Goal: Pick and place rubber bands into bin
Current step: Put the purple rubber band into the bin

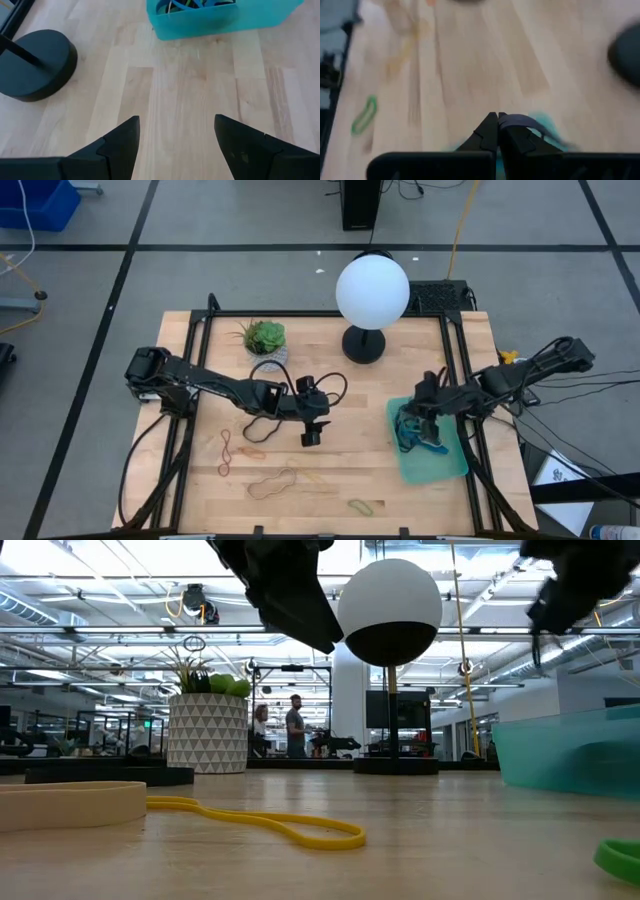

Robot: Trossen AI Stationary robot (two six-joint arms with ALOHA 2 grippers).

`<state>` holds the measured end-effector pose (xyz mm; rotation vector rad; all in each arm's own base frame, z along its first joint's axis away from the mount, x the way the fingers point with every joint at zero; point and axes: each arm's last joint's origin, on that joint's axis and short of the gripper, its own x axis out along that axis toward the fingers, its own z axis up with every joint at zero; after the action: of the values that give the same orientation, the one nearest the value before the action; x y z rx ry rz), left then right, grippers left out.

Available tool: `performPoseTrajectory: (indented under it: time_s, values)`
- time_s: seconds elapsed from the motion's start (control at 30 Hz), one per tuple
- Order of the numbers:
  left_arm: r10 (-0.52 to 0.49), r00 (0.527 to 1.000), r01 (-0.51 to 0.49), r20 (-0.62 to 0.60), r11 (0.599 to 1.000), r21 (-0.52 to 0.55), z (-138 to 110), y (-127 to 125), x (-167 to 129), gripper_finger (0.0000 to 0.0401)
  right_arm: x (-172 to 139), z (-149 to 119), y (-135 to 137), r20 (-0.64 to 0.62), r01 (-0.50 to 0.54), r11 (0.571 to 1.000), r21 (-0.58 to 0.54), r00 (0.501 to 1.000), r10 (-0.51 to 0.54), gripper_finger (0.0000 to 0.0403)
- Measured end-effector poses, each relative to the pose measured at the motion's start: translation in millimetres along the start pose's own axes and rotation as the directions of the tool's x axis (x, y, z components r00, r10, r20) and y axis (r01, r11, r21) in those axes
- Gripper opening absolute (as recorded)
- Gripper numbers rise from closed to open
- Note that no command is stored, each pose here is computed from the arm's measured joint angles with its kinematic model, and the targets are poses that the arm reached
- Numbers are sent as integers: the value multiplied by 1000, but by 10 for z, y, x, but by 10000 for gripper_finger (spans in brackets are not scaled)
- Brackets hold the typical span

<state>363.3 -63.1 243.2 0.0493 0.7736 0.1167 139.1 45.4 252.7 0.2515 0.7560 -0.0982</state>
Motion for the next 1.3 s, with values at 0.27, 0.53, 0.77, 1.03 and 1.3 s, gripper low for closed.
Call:
performPoseTrajectory:
  time_s: [0.27,0.53,0.77,1.03,1.3]
  values:
    - [0,1000,0,0,1000,0,0,0,0,266,63,-213,-89,-265,161,981,113,956,-126,0]
    - [11,998,-12,-70,1000,-20,-69,10,-2,267,405,-415,-72,-363,147,982,115,927,-96,0]
    - [15,995,-18,-95,999,-29,-95,14,-4,267,622,-702,-164,-393,161,977,142,915,-93,0]
    - [-11,993,8,-121,1000,-27,-117,14,-5,267,645,-756,-187,-400,165,977,139,911,-97,13]
    - [-6,988,1,-154,1000,-31,-149,21,-9,267,643,-762,-175,-426,161,962,221,903,-54,42]
